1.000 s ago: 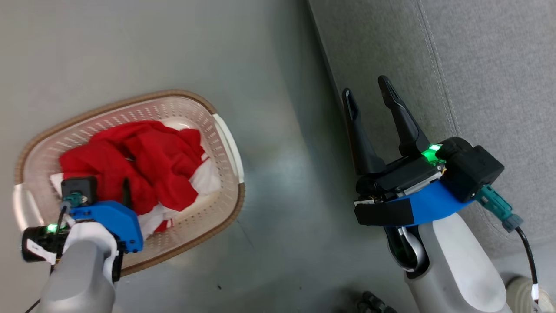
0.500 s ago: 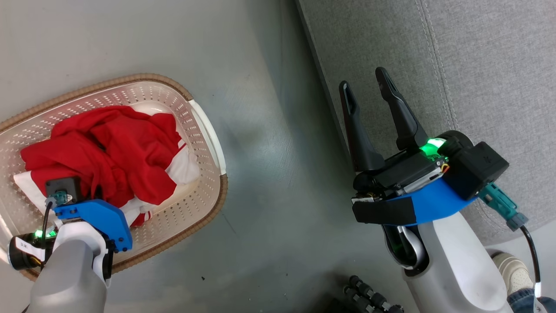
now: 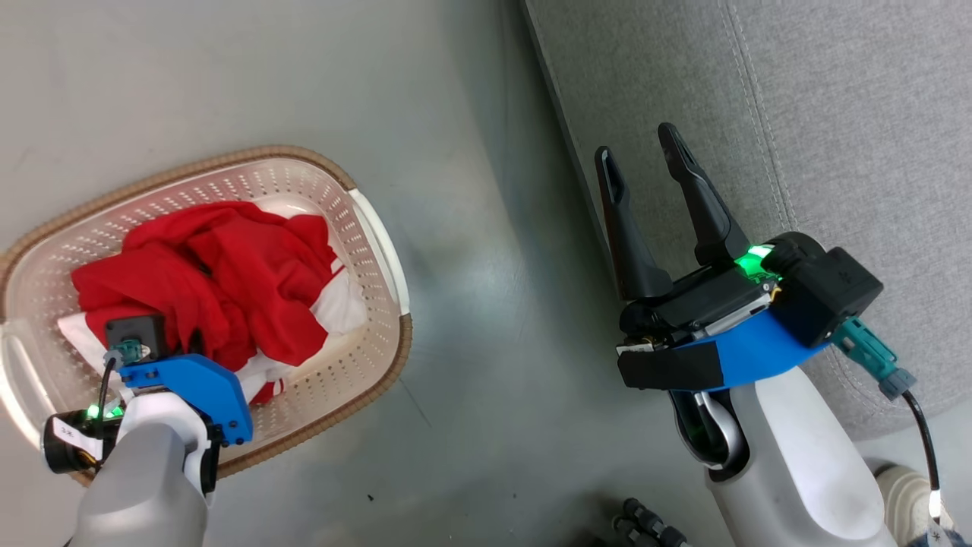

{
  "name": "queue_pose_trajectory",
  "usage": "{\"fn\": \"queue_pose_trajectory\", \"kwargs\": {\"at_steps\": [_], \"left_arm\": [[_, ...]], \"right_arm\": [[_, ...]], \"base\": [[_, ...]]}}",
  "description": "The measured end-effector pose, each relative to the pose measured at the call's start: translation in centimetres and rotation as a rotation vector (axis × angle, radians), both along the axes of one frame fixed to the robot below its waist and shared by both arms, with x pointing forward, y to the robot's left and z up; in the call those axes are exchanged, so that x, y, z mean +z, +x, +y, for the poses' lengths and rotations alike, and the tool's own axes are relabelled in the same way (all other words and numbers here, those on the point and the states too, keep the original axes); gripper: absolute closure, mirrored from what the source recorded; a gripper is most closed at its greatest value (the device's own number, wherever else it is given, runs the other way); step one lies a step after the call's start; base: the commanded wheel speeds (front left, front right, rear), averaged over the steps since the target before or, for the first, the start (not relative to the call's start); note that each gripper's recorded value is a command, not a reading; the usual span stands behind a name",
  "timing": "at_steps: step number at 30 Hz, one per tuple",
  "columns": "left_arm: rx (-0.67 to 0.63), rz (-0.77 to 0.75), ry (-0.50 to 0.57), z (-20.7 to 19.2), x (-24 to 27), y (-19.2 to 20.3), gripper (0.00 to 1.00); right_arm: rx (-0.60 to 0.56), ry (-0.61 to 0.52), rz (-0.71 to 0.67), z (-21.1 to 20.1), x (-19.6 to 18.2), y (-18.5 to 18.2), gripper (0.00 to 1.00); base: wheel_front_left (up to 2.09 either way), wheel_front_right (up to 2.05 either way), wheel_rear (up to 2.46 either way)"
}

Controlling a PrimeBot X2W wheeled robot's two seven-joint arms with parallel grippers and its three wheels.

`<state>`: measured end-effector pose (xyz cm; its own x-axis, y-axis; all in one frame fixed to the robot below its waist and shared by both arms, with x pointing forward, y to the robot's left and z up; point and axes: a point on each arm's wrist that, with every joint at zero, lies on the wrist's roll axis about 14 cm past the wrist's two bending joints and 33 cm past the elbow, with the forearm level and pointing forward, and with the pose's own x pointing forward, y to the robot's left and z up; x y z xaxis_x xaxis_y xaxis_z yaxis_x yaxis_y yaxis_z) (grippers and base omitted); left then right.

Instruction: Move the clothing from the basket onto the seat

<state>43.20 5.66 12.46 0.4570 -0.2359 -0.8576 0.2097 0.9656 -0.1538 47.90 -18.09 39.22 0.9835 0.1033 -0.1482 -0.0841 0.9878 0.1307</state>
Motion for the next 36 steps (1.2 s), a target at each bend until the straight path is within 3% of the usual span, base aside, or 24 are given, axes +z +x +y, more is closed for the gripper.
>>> {"fn": "queue_pose_trajectory", "kwargs": {"at_steps": [12,27,36], "left_arm": [[-0.035,-0.184,-0.065,-1.2,8.3,1.4,1.0],[-0.088,-0.607,-0.146,-1.2,25.4,3.7,1.0],[-0.21,-0.853,-0.268,-5.1,36.2,3.3,1.0]], "right_arm": [[0.022,-0.02,-0.042,1.0,3.2,-2.0,0.0],[0.096,-0.002,-0.15,4.4,9.2,-6.7,0.0],[0.141,0.005,-0.213,6.1,12.1,-8.7,0.0]], "base": [[0.0,0.0,0.0],[0.0,0.0,0.0],[0.0,0.0,0.0]]}}
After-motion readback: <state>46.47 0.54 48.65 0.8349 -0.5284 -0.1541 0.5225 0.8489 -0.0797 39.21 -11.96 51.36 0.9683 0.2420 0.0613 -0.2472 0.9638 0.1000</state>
